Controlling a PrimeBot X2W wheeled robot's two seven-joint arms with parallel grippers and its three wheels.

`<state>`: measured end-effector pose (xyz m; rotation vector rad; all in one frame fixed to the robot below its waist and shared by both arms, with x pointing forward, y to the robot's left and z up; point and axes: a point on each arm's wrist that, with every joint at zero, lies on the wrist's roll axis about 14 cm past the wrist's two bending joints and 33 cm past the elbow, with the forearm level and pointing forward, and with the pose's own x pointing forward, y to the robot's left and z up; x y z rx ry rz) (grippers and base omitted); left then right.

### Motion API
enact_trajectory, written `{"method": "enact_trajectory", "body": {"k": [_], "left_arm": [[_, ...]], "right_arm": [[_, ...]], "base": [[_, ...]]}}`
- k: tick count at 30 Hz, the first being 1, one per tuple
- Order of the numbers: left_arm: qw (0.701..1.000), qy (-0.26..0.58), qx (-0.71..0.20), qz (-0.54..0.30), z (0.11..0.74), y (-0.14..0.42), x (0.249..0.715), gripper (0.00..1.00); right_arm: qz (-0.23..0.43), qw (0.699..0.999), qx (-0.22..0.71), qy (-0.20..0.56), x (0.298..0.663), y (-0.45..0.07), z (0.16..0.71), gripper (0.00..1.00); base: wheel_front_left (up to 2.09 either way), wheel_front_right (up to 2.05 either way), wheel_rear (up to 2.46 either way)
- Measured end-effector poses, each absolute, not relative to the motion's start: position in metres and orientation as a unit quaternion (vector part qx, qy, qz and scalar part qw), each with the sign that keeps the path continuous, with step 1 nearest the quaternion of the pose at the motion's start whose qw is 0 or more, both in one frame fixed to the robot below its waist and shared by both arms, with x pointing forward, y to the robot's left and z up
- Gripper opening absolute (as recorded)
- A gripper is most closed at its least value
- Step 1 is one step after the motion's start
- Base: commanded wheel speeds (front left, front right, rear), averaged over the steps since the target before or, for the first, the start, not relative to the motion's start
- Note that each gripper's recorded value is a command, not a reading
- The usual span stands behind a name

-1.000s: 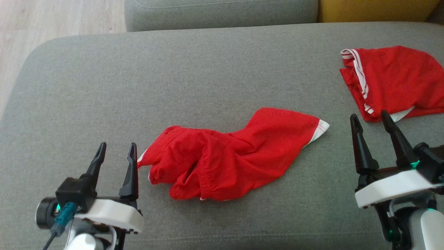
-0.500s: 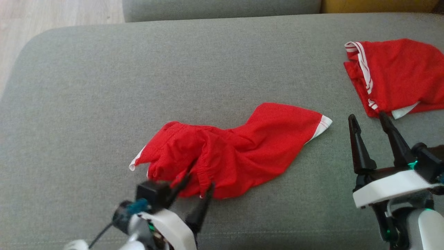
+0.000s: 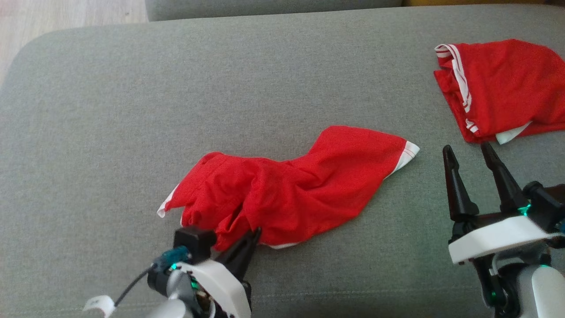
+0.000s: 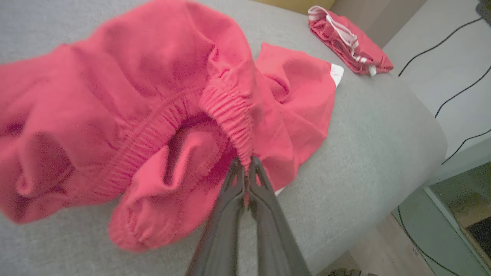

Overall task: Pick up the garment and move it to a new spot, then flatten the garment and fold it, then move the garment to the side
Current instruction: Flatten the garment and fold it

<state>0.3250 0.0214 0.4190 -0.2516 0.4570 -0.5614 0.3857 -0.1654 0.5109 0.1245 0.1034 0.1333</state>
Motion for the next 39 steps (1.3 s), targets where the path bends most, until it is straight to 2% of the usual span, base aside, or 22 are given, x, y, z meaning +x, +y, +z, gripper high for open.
{"method": "enact_trajectory", "body": {"k": [11,16,23,24,25,26,31,39], "left_arm": [[0.948,0.13,-0.161,-0.241,0.477,0.045,0.375,0.0],[0.955,0.132,-0.154,-0.215,0.478,0.065,0.402,0.0],[0.961,0.176,-0.109,-0.184,0.448,0.086,0.44,0.0],[0.959,0.193,-0.109,-0.177,0.436,0.088,0.444,0.3],[0.957,0.203,-0.109,-0.175,0.43,0.088,0.446,0.95],[0.957,0.203,-0.109,-0.175,0.43,0.088,0.446,1.0],[0.954,0.221,-0.108,-0.171,0.414,0.087,0.444,1.0],[0.979,0.132,-0.085,-0.133,0.443,0.103,0.447,1.0]], "right_arm": [[0.063,0.994,0.07,0.06,0.387,-0.166,0.505,1.0],[0.054,0.993,0.077,0.067,0.387,-0.17,0.5,1.0],[0.041,0.993,0.083,0.077,0.392,-0.178,0.494,1.0],[0.038,0.993,0.083,0.08,0.392,-0.179,0.492,1.0],[0.038,0.993,0.083,0.081,0.393,-0.18,0.491,1.0],[0.038,0.993,0.083,0.081,0.393,-0.18,0.491,1.0],[0.037,0.992,0.086,0.087,0.393,-0.178,0.487,1.0],[0.048,0.993,0.085,0.073,0.398,-0.172,0.496,1.0]], "base": [[0.0,0.0,0.0],[0.0,0.0,0.0],[0.0,0.0,0.0],[0.0,0.0,0.0],[0.0,0.0,0.0],[0.0,0.0,0.0],[0.0,0.0,0.0],[0.0,0.0,0.0]]}}
